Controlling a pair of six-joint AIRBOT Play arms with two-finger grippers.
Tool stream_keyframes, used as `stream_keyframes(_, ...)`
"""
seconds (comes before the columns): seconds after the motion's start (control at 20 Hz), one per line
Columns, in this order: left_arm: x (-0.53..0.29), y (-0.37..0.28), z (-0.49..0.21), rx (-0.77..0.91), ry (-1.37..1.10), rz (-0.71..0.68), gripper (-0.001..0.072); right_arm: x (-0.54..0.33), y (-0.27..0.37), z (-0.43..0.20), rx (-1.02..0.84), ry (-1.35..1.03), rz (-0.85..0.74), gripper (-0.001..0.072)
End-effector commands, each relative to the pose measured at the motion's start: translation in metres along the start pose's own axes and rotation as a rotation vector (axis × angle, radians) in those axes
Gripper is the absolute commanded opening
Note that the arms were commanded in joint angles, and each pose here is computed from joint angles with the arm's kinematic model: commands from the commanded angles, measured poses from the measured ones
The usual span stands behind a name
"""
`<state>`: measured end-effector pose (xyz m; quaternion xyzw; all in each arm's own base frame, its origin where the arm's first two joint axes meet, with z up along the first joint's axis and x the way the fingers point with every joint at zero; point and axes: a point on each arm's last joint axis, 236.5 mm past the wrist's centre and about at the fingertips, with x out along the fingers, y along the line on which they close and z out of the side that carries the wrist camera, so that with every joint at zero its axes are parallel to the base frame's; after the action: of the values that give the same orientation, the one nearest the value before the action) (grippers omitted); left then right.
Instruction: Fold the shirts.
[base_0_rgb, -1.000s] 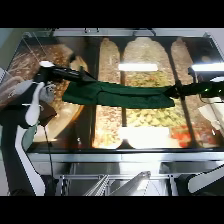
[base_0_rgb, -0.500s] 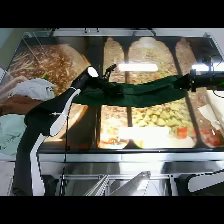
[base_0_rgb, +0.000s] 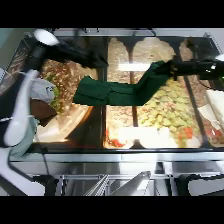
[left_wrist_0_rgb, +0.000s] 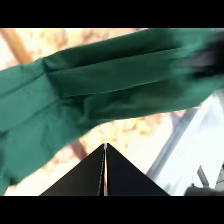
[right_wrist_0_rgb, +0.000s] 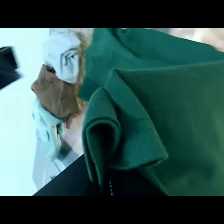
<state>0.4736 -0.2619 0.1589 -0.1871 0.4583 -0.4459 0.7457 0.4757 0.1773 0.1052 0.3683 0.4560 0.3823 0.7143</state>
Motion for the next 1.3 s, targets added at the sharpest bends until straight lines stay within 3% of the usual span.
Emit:
stream_keyframes(0.0, -0.110, -0.037, -0.003, 0.049, -0.062, 0.041, 0.0021, 0.097, 0.051, -0.002, -0.015, -0.096, 0.014, 0.0023)
stream_keyframes(0.2, -0.174, -0.051, -0.010, 0.068, -0.173, 0.120, 0.0023, 0.244, 0.077, -0.048, -0.062, -0.163, -0.015, 0.0023)
stream_keyframes(0.25, -0.180, -0.049, -0.016, 0.075, -0.179, 0.132, 0.0024, 0.273, 0.077, -0.056, -0.069, -0.192, -0.025, 0.0078)
stream_keyframes(0.3, -0.182, -0.045, -0.023, 0.060, -0.179, 0.137, 0.0024, 0.299, 0.081, -0.064, -0.074, -0.199, -0.014, 0.0381)
stream_keyframes(0.35, -0.182, -0.042, -0.033, 0.050, -0.168, 0.139, 0.0024, 0.315, 0.088, -0.075, -0.107, -0.168, 0.010, 0.0577)
stream_keyframes(0.55, -0.165, -0.019, -0.078, -0.020, -0.108, 0.121, 0.0024, 0.294, 0.114, -0.070, -0.211, -0.087, 0.086, 0.0562)
stream_keyframes(0.6, -0.159, -0.015, -0.091, -0.029, -0.088, 0.113, 0.0024, 0.276, 0.117, -0.064, -0.235, -0.050, 0.106, 0.0523)
stream_keyframes(0.65, -0.153, -0.012, -0.103, -0.028, -0.070, 0.106, 0.0024, 0.254, 0.119, -0.061, -0.266, 0.003, 0.118, 0.0407)
stream_keyframes(0.75, -0.145, -0.006, -0.121, -0.053, -0.061, 0.102, 0.0024, 0.207, 0.105, -0.053, -0.266, 0.104, 0.090, 0.0404)
stream_keyframes(0.85, -0.139, -0.001, -0.133, -0.082, -0.073, 0.108, 0.0024, 0.155, 0.073, -0.049, -0.248, 0.205, -0.022, 0.0403)
stream_keyframes(1.0, -0.132, 0.003, -0.149, -0.103, -0.082, 0.117, 0.0024, 0.080, -0.022, -0.044, -0.172, 0.289, -0.389, 0.0410)
stream_keyframes(1.05, -0.129, 0.005, -0.155, -0.109, -0.086, 0.121, 0.0025, 0.063, -0.057, -0.043, -0.126, 0.288, -0.513, 0.0525)
stream_keyframes(1.1, -0.126, 0.007, -0.161, -0.121, -0.085, 0.122, 0.0025, 0.055, -0.084, -0.046, -0.079, 0.285, -0.590, 0.0706)
stream_keyframes(1.25, -0.121, 0.009, -0.174, -0.149, -0.070, 0.113, 0.0025, 0.076, -0.126, -0.057, 0.006, 0.269, -0.592, 0.0704)
